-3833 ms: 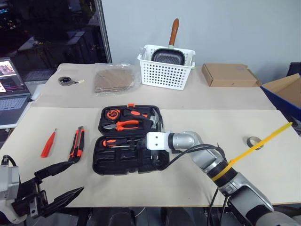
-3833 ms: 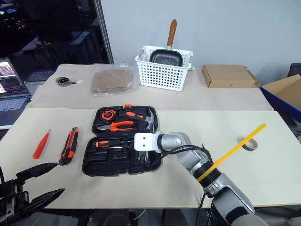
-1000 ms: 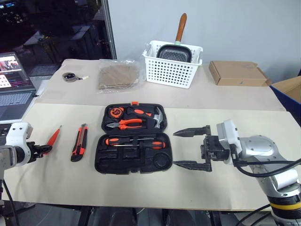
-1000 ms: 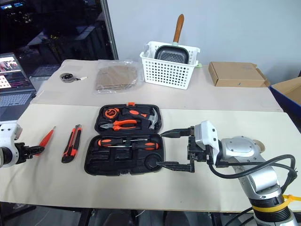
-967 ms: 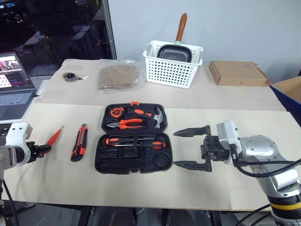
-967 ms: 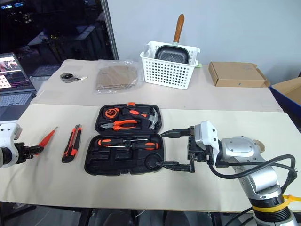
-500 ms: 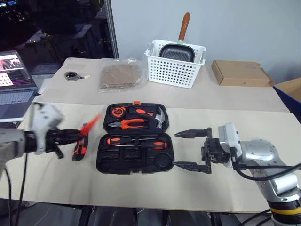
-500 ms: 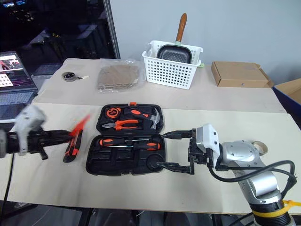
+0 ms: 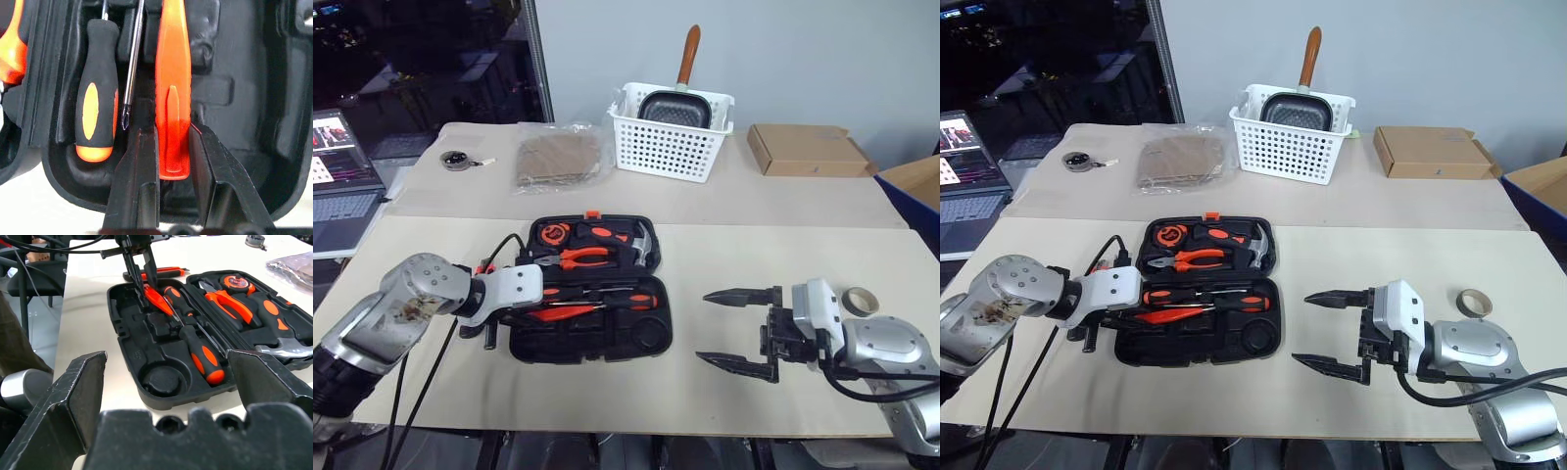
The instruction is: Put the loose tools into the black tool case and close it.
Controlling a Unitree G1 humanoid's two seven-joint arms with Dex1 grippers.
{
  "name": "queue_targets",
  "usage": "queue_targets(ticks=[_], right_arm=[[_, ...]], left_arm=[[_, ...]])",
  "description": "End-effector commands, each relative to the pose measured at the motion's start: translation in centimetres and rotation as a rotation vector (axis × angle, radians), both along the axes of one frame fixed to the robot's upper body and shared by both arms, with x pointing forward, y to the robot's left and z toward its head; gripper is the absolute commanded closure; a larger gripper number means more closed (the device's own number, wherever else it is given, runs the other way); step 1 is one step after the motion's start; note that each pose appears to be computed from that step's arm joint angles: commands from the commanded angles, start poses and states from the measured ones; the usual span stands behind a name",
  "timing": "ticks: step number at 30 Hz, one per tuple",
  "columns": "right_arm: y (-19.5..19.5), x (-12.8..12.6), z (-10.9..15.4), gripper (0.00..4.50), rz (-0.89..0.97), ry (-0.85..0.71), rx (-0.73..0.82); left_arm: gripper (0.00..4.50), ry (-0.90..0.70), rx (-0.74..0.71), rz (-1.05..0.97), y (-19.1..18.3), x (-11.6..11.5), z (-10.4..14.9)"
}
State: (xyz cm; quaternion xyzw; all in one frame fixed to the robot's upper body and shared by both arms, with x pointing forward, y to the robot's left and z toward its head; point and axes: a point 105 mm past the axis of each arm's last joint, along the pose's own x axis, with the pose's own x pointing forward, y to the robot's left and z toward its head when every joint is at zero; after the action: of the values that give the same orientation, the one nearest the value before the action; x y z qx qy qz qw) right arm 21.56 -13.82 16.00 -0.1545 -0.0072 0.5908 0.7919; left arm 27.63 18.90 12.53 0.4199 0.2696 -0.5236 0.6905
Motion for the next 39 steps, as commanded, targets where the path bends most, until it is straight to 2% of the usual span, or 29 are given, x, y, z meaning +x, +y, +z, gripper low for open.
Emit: queue_targets(ticks=[1,30,32,33,35,37,39], right_arm=[[0.1,-0.5,1.3,0.0,-0.001,-0.062,0.005],[0.7,-0.8,1.2,0.0,-0.011,-0.062,0.017],[0.7,-0.8,1.2,0.0,-0.01,-0.062,0.018],[0.7,-0.8,1.2,0.0,-0.009,-0.063,0.018],[0.7,-0.8,1.2,0.0,-0.008,-0.063,0.017],[0.6,-0.8,1.2,0.0,-0.008,-0.063,0.017],[0.6,-0.8,1.2,0.0,-0.008,-0.063,0.016]], left_arm=[[4.09,-0.001,0.05,-0.009,0.6,0.4,-0.5],[4.09,0.15,0.108,-0.015,0.1,-0.8,-1.2],[3.08,0.146,0.103,-0.011,0.0,-0.7,-1.1],[2.91,0.141,0.094,-0.008,-0.1,-0.6,-1.0],[2.08,0.095,0.076,0.008,-0.2,0.1,-0.3],[1.44,0.071,-0.002,0.024,-0.7,0.2,1.3],[1.44,0.056,-0.085,0.034,-1.2,0.0,3.1]])
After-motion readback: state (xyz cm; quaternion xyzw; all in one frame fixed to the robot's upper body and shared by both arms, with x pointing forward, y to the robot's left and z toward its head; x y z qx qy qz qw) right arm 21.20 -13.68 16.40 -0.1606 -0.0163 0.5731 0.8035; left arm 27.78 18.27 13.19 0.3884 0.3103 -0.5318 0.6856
